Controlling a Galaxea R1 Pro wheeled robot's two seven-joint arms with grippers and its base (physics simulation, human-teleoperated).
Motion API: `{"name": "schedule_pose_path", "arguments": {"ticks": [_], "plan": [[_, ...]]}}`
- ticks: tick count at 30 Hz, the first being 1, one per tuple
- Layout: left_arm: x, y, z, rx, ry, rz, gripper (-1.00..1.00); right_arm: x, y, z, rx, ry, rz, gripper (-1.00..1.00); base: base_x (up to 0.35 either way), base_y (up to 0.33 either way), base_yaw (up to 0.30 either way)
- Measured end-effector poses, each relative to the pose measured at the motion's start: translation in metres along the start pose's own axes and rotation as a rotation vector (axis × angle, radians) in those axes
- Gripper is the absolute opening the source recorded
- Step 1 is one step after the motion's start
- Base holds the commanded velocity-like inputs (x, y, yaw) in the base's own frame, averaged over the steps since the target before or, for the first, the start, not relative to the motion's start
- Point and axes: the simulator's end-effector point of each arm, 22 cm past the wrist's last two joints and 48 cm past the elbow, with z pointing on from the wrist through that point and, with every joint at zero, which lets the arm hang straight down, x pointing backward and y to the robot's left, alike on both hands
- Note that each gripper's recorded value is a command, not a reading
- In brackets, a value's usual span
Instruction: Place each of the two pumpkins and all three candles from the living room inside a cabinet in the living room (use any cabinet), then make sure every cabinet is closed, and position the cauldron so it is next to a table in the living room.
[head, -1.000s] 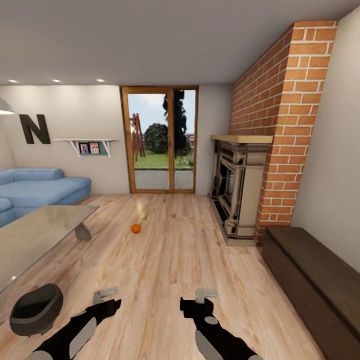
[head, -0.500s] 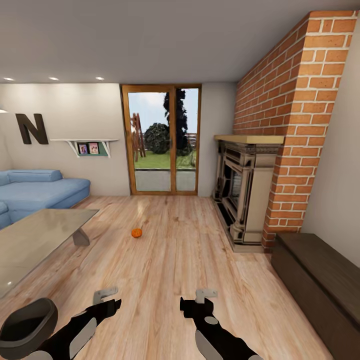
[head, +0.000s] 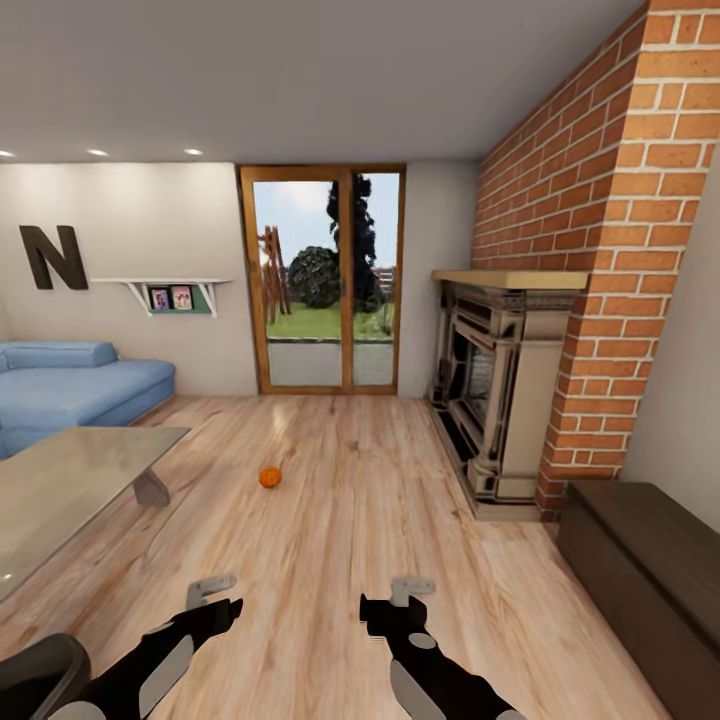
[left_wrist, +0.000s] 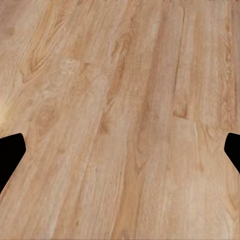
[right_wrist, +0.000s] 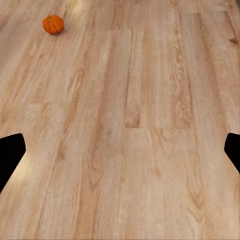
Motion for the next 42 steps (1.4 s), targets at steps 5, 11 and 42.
{"name": "schedule_pose_path", "arguments": {"ticks": [5, 11, 42], "plan": [[-0.0002, -0.0001, 0.0000, 0.000, -0.001, 0.000, 1.00, -0.0002, -0.0008, 0.0001, 0.001, -0.001, 0.001, 1.00, 0.337, 0.000, 0.000], [0.0003, -0.0006, 0.0001, 0.000, 0.000, 0.000, 1.00, -0.0003, -0.0014, 0.0002, 0.002, -0.001, 0.000, 1.00, 0.337, 0.000, 0.000], [0.0010, -0.0001, 0.0001, -0.001, 0.002, -0.001, 1.00, -0.0003, 0.0001, -0.0002, -0.001, -0.002, -0.001, 1.00, 0.337, 0.000, 0.000]]}}
